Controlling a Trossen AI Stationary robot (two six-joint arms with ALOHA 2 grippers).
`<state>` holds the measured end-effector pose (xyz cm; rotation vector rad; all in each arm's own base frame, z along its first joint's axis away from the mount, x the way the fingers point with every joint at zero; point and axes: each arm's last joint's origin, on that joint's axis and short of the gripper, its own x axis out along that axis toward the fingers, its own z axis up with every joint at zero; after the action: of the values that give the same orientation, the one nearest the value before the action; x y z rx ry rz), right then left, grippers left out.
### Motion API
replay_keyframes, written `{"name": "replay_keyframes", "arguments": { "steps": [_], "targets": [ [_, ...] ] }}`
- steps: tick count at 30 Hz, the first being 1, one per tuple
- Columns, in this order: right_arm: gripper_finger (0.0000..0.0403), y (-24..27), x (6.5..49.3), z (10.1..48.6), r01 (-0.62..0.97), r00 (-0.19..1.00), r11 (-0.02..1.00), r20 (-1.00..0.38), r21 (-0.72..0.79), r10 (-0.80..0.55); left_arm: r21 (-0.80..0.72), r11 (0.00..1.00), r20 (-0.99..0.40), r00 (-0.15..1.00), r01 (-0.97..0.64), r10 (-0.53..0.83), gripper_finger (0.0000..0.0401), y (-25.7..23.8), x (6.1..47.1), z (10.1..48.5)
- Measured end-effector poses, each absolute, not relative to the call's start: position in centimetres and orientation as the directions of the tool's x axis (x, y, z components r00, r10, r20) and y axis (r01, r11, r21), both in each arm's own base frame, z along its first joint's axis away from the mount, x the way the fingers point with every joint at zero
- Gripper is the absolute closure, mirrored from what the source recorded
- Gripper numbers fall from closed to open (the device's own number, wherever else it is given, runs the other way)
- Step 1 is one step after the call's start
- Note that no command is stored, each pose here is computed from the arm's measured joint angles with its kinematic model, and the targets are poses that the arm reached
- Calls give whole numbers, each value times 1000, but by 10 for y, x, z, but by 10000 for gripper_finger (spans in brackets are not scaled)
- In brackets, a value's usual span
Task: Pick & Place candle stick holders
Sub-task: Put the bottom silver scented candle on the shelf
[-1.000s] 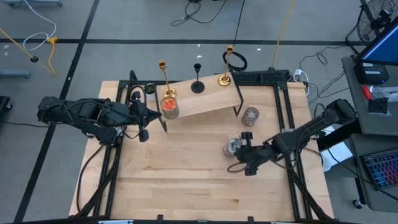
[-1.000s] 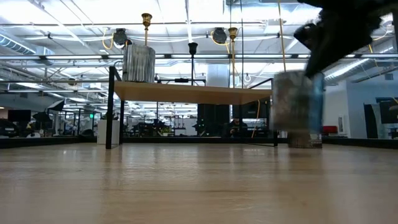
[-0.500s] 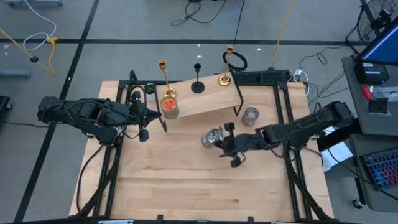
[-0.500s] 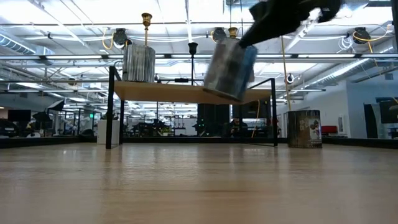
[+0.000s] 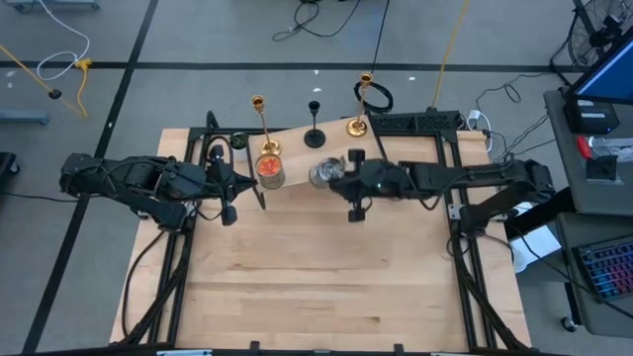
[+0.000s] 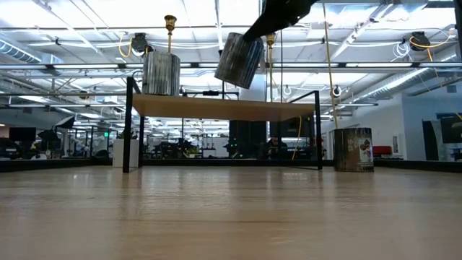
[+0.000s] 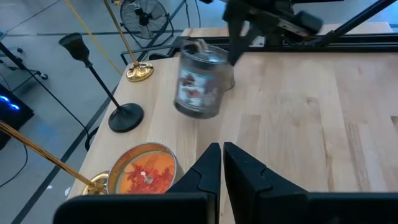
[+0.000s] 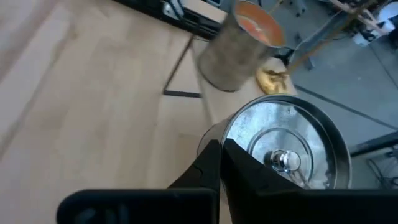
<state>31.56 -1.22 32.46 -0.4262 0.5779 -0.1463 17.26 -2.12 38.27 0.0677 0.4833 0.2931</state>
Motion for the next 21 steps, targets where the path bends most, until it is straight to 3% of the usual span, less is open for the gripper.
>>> {"name": "replay_keyframes", "arguments": {
  "steps": [9, 21],
  "targets": [
    [402, -57, 330, 305, 60, 790, 900, -530, -433, -308, 133, 956, -448, 845, -262, 293, 375, -21, 173, 383],
    [401, -60, 324, 311, 52, 796, 887, -517, -459, -314, 133, 956, -448, 845, -261, 293, 375, -21, 173, 383]
  ]
}}
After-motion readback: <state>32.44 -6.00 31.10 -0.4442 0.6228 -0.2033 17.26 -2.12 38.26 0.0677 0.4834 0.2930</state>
